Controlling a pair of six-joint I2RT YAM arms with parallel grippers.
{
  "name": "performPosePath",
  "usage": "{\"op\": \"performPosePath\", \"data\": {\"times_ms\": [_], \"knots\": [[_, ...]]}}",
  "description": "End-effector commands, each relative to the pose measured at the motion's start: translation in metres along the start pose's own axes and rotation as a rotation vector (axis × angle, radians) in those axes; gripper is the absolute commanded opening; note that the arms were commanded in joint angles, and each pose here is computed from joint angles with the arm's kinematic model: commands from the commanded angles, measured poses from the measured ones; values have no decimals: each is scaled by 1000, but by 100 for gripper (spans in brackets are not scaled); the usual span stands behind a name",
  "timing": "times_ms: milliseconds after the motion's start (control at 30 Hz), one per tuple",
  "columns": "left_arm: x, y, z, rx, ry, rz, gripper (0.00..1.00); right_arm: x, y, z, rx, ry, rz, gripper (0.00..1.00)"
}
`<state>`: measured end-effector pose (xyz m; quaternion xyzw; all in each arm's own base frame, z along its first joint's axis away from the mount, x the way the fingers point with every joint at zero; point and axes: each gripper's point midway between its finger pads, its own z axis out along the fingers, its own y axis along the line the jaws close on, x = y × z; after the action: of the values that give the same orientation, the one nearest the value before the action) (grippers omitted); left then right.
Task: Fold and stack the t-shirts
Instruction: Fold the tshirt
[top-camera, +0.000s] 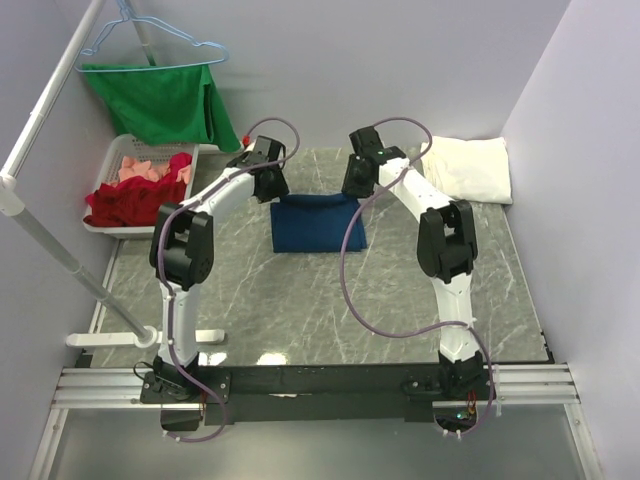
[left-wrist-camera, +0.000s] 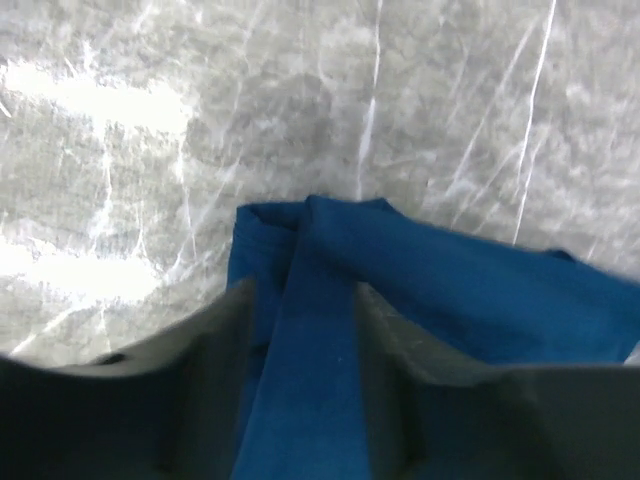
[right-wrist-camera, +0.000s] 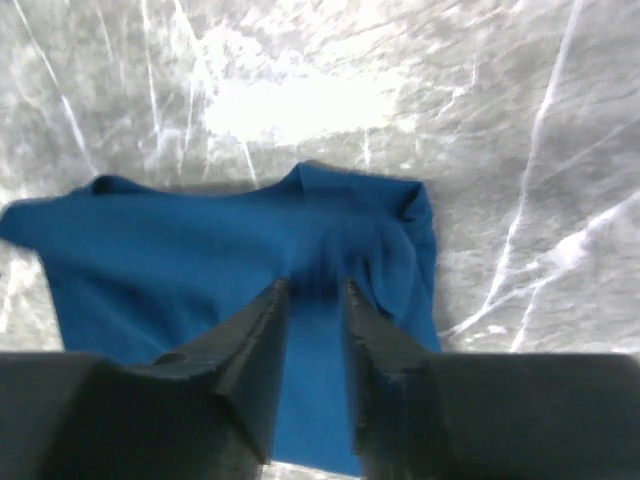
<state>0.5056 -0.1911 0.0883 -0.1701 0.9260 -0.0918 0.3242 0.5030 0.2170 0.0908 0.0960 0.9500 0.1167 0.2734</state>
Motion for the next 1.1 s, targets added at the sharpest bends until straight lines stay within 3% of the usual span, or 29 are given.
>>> {"op": "performPosePath", "data": {"times_ms": [0, 233, 433, 1067], "knots": [[-32, -5, -7, 32, -65, -11, 55, -38, -2, -16, -19, -72, 24, 48], [-54, 3, -16, 26, -129, -21, 63, -53, -28, -19, 7, -75, 57, 52], [-41, 18, -31, 25, -104, -19, 63, -9, -45, -16, -2, 6, -15, 72], [-5, 110, -56, 20, -4, -200, 63, 29, -33, -17, -261, 63, 38, 81]]}}
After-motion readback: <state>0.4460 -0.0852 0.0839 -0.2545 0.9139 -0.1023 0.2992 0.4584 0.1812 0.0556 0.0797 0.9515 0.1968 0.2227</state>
